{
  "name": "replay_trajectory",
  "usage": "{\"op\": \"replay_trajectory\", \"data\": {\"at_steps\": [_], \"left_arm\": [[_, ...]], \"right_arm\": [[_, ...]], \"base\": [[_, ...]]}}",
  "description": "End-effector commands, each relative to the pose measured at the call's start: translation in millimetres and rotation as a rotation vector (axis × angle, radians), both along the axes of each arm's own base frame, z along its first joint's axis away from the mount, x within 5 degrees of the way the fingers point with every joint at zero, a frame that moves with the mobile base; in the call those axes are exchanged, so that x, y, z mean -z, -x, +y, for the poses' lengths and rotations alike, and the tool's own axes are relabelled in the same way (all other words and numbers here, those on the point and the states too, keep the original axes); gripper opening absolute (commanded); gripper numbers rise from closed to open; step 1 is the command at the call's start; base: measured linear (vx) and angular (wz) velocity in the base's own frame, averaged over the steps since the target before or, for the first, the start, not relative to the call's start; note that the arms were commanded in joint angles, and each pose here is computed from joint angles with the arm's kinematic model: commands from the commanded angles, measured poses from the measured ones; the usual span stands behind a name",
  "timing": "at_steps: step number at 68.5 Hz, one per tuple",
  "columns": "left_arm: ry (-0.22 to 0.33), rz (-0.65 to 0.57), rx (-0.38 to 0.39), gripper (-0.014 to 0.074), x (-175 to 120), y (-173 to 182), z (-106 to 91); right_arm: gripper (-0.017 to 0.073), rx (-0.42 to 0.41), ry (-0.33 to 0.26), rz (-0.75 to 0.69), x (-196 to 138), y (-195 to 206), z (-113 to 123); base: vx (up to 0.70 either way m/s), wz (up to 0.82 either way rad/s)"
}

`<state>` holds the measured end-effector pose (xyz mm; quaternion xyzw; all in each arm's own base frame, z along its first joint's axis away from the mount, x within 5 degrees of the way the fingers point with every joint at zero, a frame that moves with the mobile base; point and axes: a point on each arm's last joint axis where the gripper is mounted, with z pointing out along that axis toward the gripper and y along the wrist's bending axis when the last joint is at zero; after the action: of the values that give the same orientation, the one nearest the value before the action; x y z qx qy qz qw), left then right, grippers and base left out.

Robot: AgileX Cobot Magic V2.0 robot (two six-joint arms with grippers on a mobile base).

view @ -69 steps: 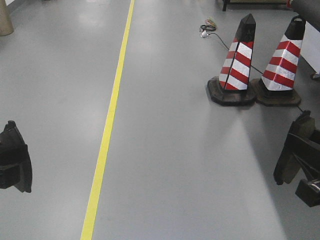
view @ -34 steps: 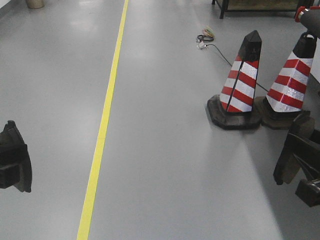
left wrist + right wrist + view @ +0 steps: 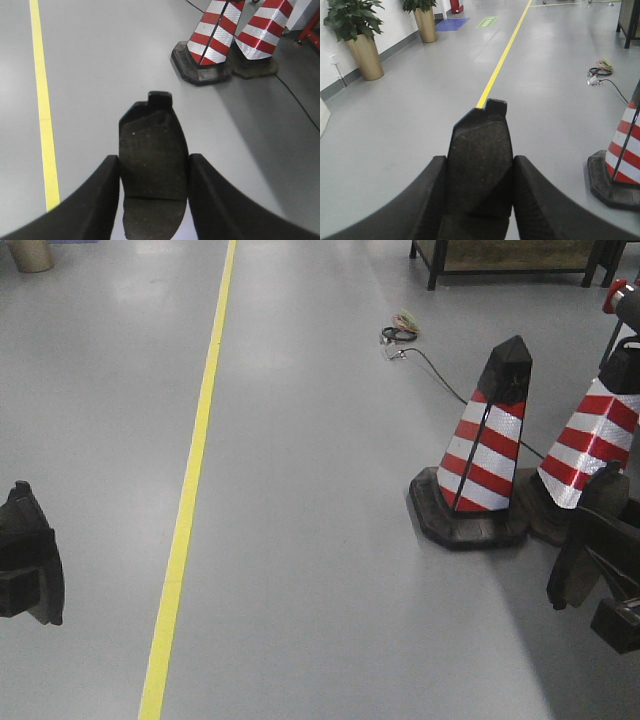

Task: Move and align brake pads A on conveyor
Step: 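Drive the base along the yellow floor line past the cones, then turn the base toward the dark grey conveyor belt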

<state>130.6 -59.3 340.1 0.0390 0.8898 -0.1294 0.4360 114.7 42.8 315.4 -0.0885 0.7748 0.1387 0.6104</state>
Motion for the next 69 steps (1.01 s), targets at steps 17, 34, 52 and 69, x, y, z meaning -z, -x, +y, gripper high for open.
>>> {"op": "replay_trajectory", "data": {"at_steps": [17,34,52,69], "left_arm": [[0.044,-0.095,0.016,0.0056,-14.9,-2.1,-2.3],[0.044,-0.095,0.016,0.0056,-14.9,-2.1,-2.3],[0.044,-0.095,0.016,0.0056,-14.9,-2.1,-2.4],[0.044,-0.095,0.016,0.0056,-14.9,-2.1,-2.4]], "right_arm": [[0.0024,-0.027,-0.031,-0.123,-19.2,0.1,2.2],[0.0024,-0.027,-0.031,-0.123,-19.2,0.1,2.2],[0.0024,-0.027,-0.031,-0.123,-19.2,0.1,2.2],[0.0024,-0.027,-0.031,-0.123,-19.2,0.1,2.2]], "base": [[0.50,-0.06],[0.47,-0.07],[0.46,-0.14],[0.42,-0.22]]}}
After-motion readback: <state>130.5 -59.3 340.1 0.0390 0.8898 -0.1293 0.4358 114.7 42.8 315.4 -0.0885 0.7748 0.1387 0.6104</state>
